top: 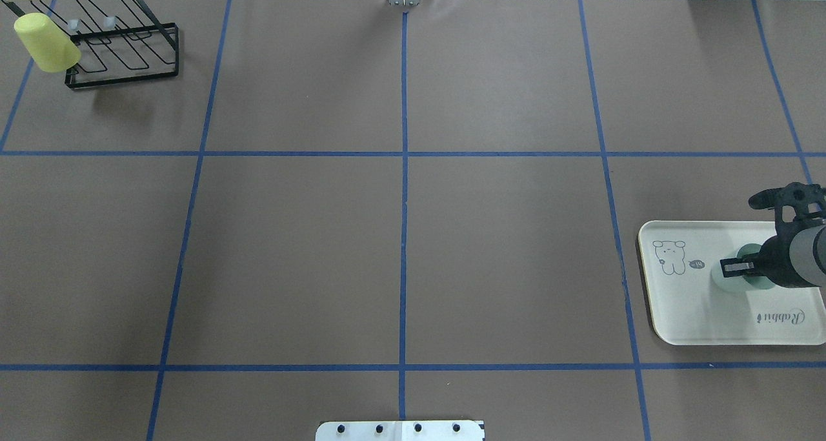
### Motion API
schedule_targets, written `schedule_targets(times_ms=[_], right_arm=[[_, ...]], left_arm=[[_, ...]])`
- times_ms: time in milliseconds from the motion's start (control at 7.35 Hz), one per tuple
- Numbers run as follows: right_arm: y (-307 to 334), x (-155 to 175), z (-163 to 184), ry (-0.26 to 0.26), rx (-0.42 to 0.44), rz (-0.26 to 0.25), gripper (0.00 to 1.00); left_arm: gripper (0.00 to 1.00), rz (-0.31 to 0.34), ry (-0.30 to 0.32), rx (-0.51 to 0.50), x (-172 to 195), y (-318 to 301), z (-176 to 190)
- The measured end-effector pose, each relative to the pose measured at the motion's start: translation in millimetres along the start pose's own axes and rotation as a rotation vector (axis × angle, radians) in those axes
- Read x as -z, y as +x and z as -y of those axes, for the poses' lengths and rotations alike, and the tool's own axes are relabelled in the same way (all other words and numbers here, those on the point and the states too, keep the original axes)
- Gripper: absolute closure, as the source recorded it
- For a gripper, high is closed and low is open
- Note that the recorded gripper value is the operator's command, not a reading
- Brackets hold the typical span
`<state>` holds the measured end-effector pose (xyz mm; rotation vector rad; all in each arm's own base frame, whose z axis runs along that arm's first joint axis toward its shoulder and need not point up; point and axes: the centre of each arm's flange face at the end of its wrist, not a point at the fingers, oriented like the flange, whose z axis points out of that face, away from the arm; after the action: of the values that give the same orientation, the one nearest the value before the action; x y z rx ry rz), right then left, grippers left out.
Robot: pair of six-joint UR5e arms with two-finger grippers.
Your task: Left arm grabs green cup and hands to right arm on tray
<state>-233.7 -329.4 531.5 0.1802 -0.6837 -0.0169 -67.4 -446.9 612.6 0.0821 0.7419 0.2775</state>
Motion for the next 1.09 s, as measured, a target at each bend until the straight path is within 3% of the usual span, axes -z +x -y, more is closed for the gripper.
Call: schedule_targets(times_ms=[544, 816, 1088], right_arm=[[28, 43, 46, -0.012, 0.002, 0.079, 0.00], [69, 78, 89, -0.023, 0.060, 0.056, 0.00], [106, 115, 142, -0.060, 0.145, -0.006, 0.00]], left_arm=[[0.00, -0.002, -0.001, 0.004, -1, -1, 0], [0.00, -0.005, 0.000, 0.005, 0, 0, 1], [0.00, -0.024, -0.001, 0.015, -3, -1, 0]])
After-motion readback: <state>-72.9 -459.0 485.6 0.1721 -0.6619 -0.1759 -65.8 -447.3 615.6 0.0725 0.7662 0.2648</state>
